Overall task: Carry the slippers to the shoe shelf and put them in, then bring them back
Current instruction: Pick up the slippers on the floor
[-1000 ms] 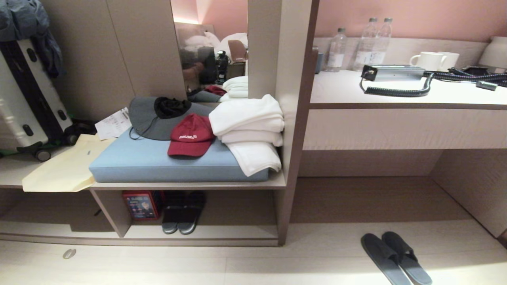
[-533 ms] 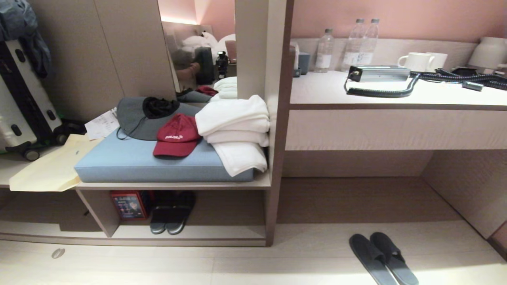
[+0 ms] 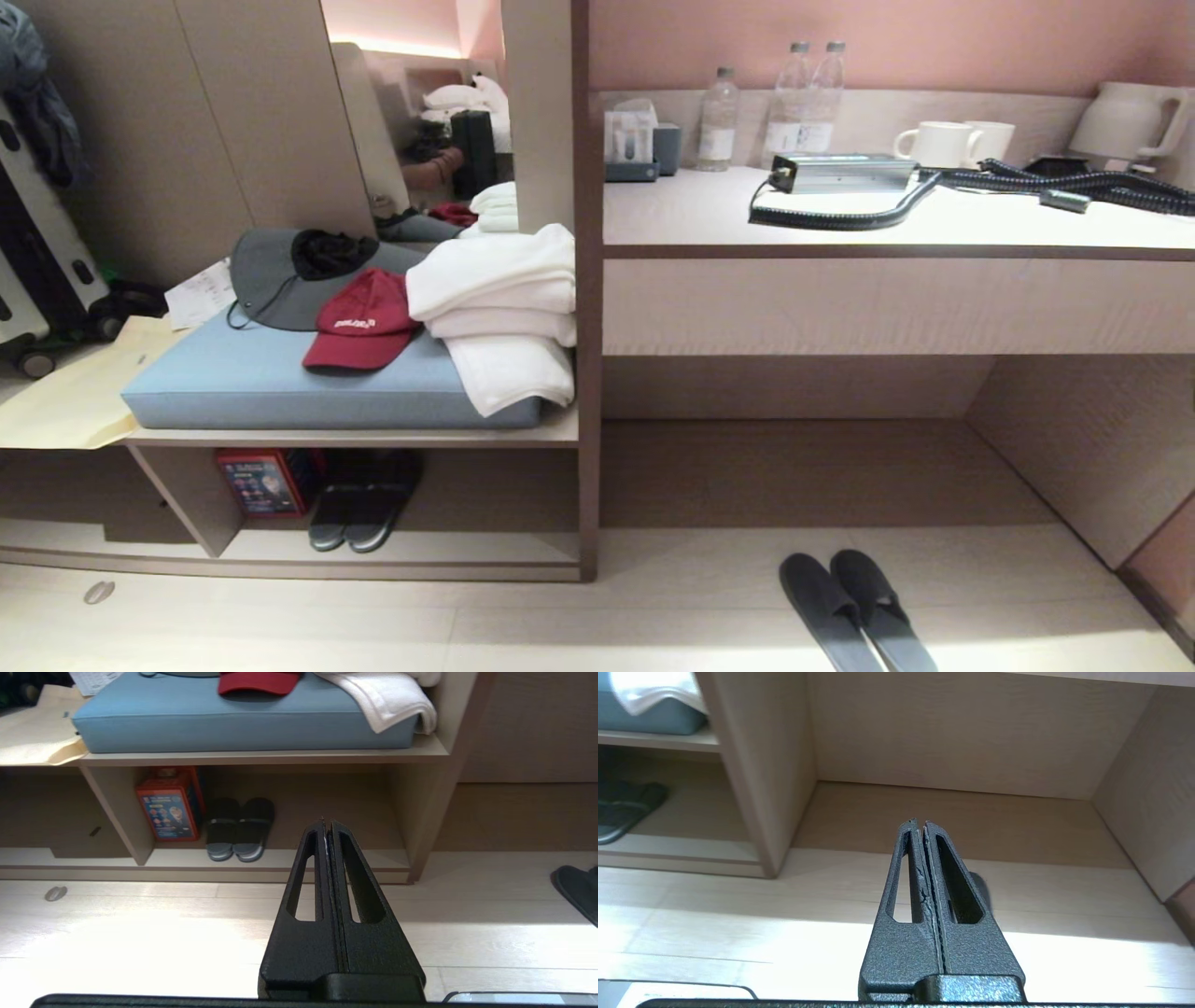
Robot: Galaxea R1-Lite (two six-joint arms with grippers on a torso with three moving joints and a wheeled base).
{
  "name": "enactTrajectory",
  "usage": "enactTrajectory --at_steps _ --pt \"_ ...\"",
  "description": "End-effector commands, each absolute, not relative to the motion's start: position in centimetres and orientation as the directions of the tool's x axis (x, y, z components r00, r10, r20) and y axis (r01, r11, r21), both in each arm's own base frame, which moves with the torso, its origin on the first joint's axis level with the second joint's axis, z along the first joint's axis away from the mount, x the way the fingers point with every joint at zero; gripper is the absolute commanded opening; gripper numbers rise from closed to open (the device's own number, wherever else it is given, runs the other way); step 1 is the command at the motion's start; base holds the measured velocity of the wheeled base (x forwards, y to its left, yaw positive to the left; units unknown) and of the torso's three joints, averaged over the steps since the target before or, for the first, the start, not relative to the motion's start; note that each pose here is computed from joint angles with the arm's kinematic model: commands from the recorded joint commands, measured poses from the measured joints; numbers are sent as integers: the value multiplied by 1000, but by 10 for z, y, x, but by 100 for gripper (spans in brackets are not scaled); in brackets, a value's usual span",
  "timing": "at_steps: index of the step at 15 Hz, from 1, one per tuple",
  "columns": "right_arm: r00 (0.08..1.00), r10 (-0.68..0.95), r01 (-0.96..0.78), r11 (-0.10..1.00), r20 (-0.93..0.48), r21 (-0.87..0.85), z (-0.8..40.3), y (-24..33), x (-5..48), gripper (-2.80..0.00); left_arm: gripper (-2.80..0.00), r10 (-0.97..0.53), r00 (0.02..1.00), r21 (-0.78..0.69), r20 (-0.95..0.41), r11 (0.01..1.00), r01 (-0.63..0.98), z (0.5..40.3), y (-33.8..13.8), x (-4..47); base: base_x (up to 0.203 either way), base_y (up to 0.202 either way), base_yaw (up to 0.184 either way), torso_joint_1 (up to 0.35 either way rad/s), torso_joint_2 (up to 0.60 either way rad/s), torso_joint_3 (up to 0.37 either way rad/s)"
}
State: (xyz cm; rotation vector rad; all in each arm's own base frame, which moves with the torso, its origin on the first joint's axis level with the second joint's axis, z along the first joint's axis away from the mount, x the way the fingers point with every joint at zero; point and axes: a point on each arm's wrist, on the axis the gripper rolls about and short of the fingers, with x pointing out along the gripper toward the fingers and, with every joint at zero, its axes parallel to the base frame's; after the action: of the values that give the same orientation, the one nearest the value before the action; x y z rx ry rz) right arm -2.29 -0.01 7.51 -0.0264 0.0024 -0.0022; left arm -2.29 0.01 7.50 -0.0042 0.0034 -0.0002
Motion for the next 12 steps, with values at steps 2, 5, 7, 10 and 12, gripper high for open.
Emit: enactTrajectory --at_steps 2,5,7,10,12 --pt "1000 -2 2 1000 0 -28 75 0 -23 -280 -280 0 1000 -5 -5 1000 0 75 0 -23 0 -197 3 0 5 3" --pt "1000 -2 2 1000 0 -26 75 0 -23 -280 -280 0 1000 -5 -5 1000 0 75 0 -23 0 -195 4 3 2 4" --pt "1000 -2 2 1000 0 -28 75 0 -23 -280 -280 0 1000 -5 -5 1000 0 75 0 -23 0 -196 3 2 -1 5" --pt "1000 -2 2 1000 0 -27 75 0 -23 -280 -280 0 1000 -5 -5 1000 0 75 0 -23 0 -197 1 3 3 2" --pt "1000 -2 2 1000 0 -27 75 0 -23 -280 -280 0 1000 -5 -5 1000 0 75 0 -23 0 -195 1 -1 3 4"
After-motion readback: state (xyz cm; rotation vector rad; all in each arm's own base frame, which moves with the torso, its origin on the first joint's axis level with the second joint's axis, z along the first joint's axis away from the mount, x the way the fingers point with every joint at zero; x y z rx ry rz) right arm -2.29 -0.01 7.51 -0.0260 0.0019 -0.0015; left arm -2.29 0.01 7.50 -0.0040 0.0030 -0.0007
